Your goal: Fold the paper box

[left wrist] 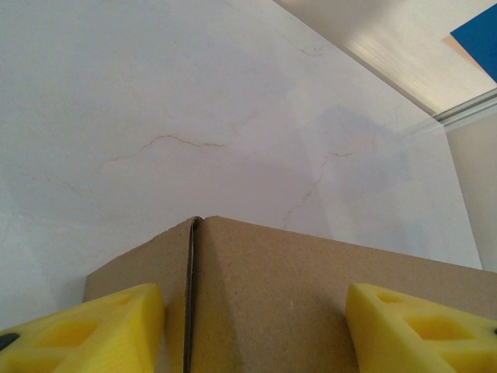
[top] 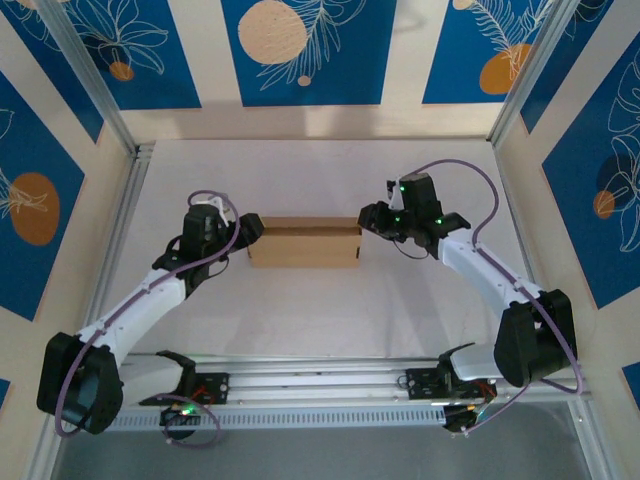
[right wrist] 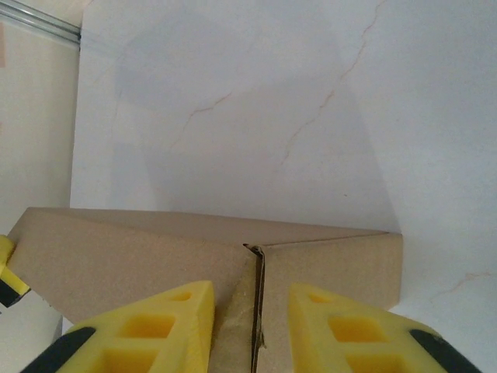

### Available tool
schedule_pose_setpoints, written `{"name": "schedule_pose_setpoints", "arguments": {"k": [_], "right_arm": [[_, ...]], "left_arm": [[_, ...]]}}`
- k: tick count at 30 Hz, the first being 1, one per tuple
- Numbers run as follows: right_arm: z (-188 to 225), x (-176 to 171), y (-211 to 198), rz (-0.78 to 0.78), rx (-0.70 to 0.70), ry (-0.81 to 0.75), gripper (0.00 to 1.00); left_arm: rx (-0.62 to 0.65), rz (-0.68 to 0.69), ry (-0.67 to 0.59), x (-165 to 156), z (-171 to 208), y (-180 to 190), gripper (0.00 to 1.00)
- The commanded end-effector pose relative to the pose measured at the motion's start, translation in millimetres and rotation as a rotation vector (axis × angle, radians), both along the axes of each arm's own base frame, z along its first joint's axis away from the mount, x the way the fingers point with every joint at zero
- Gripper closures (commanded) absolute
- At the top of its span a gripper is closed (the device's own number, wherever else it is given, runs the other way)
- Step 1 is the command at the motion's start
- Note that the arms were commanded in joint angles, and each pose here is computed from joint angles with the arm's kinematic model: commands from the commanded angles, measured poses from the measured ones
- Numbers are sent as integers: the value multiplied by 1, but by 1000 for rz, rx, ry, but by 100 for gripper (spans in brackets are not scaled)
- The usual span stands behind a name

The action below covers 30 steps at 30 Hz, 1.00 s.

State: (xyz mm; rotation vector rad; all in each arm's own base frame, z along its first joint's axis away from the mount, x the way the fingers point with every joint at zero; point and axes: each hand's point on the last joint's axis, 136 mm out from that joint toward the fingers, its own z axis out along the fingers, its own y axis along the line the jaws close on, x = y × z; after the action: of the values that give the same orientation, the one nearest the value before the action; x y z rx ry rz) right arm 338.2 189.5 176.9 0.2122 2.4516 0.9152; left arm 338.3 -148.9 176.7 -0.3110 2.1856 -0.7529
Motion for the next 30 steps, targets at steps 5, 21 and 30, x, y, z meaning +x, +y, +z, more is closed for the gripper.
{"name": "schedule_pose_setpoints", "arguments": {"k": [5, 21, 30], "right_arm": [[-70, -37, -12, -26, -103, 156, 75], [-94, -51, -21, -46, -141, 196, 91], [-40, -39, -18, -20, -79, 88, 62]], "left_arm": [[68, 16, 213, -28, -64, 13, 40], [16, 76, 361, -63, -125, 21, 47], [68, 63, 331, -59, -110, 23, 46]]}}
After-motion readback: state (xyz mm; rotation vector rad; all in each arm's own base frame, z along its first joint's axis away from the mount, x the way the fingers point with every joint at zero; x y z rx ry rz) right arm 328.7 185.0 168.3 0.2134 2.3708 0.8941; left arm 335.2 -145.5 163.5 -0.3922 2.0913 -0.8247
